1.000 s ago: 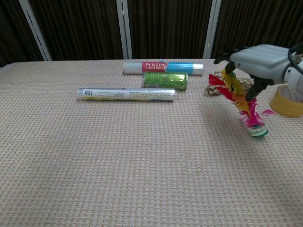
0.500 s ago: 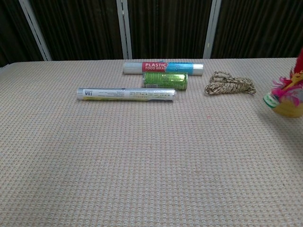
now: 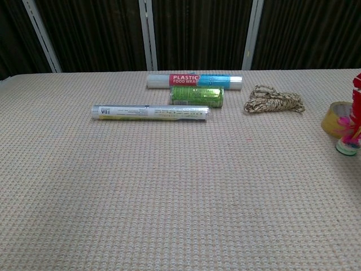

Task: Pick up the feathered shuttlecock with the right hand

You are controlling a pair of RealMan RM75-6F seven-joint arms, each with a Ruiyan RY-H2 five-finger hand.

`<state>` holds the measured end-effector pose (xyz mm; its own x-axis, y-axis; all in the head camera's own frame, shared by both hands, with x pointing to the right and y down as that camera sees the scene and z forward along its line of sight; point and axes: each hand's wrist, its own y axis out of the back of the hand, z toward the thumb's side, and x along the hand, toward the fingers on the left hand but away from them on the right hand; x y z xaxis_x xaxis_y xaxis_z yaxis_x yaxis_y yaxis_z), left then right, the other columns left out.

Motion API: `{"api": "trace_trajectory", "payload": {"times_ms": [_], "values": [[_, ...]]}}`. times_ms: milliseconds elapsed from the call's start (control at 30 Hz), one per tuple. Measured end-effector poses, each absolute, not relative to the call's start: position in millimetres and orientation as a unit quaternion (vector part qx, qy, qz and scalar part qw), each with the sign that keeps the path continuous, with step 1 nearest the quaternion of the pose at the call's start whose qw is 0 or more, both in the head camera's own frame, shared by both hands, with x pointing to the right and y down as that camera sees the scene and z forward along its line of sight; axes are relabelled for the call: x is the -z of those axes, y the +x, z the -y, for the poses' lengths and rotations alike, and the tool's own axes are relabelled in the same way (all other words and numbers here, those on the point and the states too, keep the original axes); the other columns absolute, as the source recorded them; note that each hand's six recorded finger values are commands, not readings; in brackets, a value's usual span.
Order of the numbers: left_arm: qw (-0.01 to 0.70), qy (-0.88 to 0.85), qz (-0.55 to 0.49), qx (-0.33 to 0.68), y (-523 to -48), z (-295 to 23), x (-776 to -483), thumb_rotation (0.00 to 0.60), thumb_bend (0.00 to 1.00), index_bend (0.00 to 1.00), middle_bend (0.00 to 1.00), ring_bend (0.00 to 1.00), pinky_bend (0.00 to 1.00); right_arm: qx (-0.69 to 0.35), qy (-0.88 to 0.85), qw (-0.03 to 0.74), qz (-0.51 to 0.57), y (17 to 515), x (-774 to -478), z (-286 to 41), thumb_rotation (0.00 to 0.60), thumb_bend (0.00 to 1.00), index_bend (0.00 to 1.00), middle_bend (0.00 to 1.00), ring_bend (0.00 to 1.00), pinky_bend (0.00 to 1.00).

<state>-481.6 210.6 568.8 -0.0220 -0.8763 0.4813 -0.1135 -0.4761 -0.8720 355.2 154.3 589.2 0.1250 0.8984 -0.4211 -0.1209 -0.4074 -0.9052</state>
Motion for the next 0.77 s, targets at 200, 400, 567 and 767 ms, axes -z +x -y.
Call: {"api": "trace_trajectory", "payload": {"times_ms": [200,400,567,767], "values": [[0.321,-0.622,-0.401,0.591,-482.8,-210.0,-567.5,0.600,0.21,0.00,0.00,0.00,0.00,-0.568,-0.603,0.448,0.336,349.7,-573.2,-159.0,0.600,0.11,0.07,0.00,0.00,0.00],[0.320,-0.623,-0.401,0.590,-483.3,-209.7,-567.8,0.600,0.21,0.00,0.00,0.00,0.00,-0.567,-0.577,0.458,0.368,356.8,-533.7,-174.9,0.600,0.06,0.00,0.00,0.00,0.00],[0.327,-0.627,-0.403,0.581,-480.3,-209.0,-566.2,0.600,0.21,0.00,0.00,0.00,0.00,-0.596,-0.545,0.443,0.388,375.3,-508.5,-212.3,0.600,0.06,0.00,0.00,0.00,0.00],[0.342,-0.633,-0.405,0.564,-471.9,-209.6,-563.4,0.600,0.20,0.00,0.00,0.00,0.00,-0.612,-0.538,0.418,0.402,394.5,-521.9,-243.6,0.600,0.07,0.00,0.00,0.00,0.00]]}}
